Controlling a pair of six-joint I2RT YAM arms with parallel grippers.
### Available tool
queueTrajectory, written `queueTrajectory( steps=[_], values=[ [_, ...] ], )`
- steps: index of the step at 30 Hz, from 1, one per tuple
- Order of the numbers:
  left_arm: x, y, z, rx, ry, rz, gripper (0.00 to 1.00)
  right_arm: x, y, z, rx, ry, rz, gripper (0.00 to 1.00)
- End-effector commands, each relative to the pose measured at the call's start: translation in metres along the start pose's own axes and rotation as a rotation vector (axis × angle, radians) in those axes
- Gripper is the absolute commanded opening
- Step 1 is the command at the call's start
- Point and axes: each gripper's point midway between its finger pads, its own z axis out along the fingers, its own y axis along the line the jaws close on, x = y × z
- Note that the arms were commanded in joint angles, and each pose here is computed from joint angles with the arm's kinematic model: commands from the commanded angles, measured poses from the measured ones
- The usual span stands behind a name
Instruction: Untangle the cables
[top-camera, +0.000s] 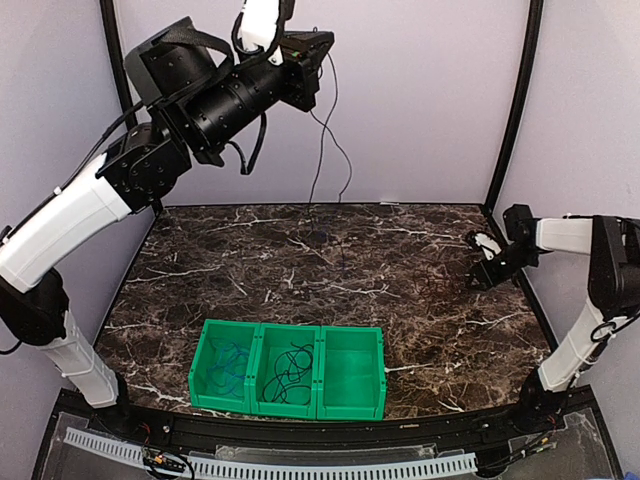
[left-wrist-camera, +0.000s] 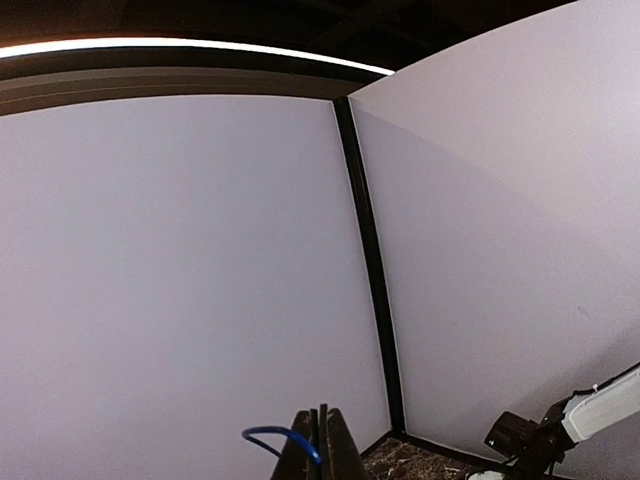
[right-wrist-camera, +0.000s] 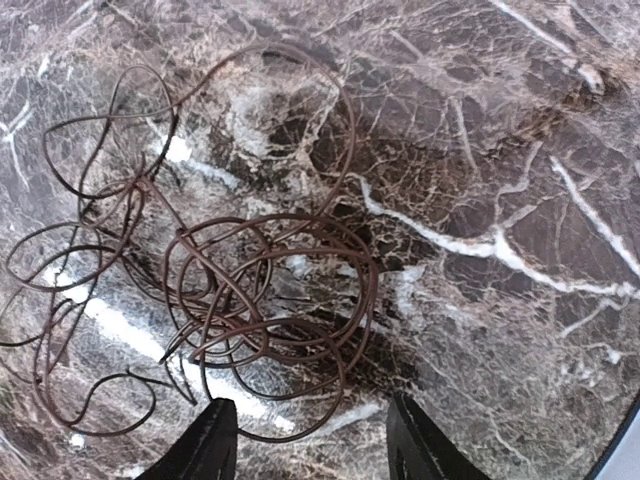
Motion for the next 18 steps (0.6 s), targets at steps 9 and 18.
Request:
queueTrajectory(
  steps=[9,18],
  values=[
    [0.015,0.011,-0.051,0.05,0.086,-0.094,0.0,-0.046,-0.003,-0.092,0.11,-0.084,-0.096,0.66],
    [0.019,0.012,-0.079,0.1,0.113,-0.171,0.0,-0.053,0.012,-0.101,0.079,-0.115,-0.087,0.68]
  ],
)
